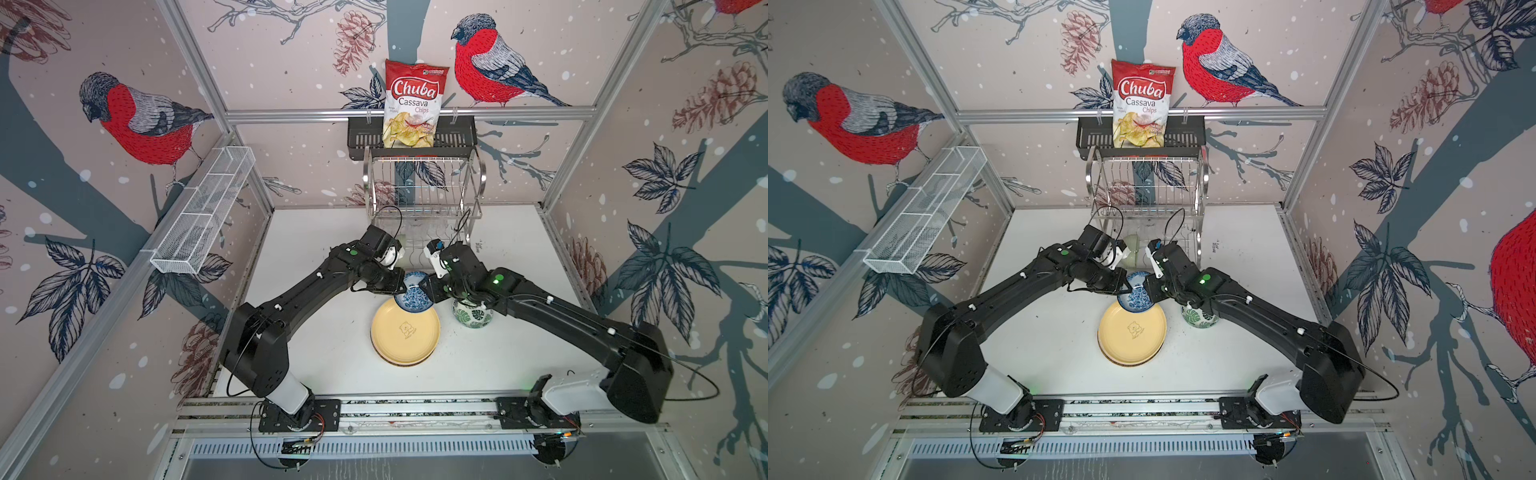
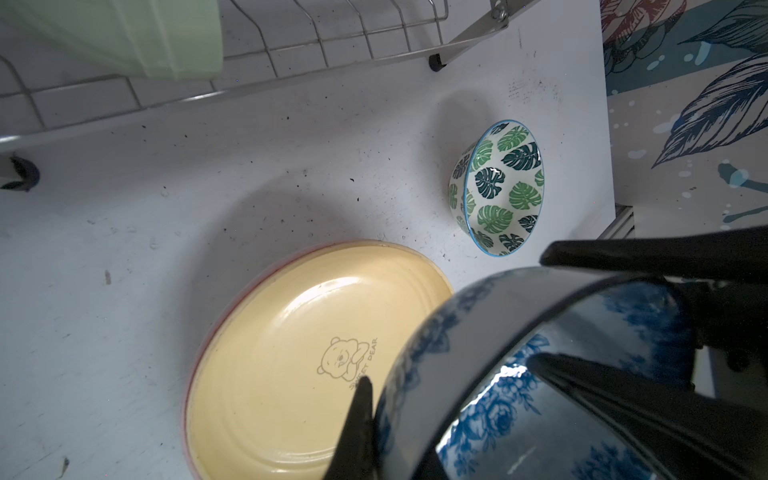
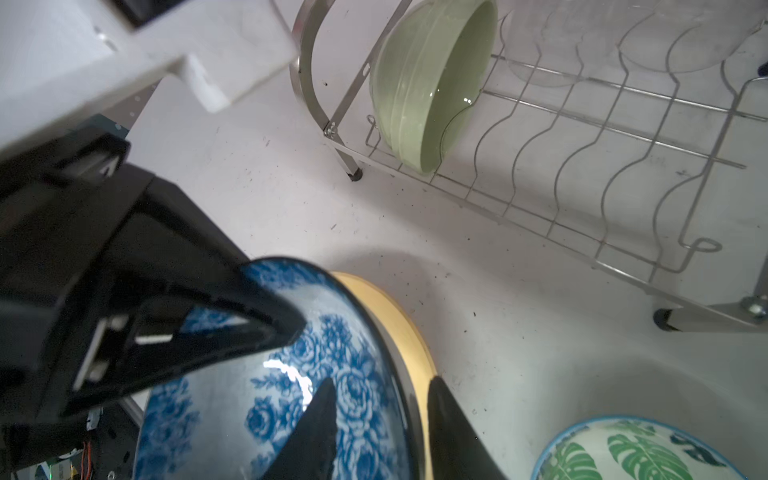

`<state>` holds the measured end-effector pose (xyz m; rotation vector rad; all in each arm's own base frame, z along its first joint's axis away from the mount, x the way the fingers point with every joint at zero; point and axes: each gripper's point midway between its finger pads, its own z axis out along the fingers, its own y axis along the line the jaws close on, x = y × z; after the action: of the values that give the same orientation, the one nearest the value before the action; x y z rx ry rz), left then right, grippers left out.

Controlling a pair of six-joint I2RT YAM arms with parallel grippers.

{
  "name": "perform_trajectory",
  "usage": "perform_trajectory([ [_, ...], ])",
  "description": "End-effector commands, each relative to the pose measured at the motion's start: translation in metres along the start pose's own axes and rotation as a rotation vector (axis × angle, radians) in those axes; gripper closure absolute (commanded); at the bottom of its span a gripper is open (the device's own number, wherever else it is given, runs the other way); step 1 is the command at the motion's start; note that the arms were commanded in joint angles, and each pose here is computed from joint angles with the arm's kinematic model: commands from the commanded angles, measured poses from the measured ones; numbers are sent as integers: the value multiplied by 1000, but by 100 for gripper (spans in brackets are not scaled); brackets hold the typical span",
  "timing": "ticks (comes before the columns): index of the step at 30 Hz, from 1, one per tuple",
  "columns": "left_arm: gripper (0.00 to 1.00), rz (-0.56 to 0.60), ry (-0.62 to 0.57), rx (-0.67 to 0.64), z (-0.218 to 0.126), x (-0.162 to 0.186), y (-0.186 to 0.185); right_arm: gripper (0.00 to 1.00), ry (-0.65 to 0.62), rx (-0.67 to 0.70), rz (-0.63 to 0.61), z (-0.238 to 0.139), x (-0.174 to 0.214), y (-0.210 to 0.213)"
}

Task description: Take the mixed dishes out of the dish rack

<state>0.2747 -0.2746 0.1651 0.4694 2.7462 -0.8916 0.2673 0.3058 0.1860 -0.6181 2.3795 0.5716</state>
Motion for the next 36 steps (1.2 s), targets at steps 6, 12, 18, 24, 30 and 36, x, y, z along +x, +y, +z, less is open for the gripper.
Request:
perform_trajectory([
  [6,100,16,-6,3,-4,-1,-2,97,30,11,22,22,-8,2],
  [12,100,12,-12,-7,-5,-1,-1,100,6,9,28,17,-9,1],
  [18,72,4,-26,6,-6,-7,-3,100,-3,14,59,7,-4,-9],
  [24,52,-2,-103,39,-22,-21,-7,100,-23,55,116,-13,6,-35],
  [30,40,-50,-273,83,-61,-42,2,100,-42,130,189,-39,24,-70],
  [36,35,-47,-414,25,-93,-51,12,100,-10,204,256,-52,55,-102],
])
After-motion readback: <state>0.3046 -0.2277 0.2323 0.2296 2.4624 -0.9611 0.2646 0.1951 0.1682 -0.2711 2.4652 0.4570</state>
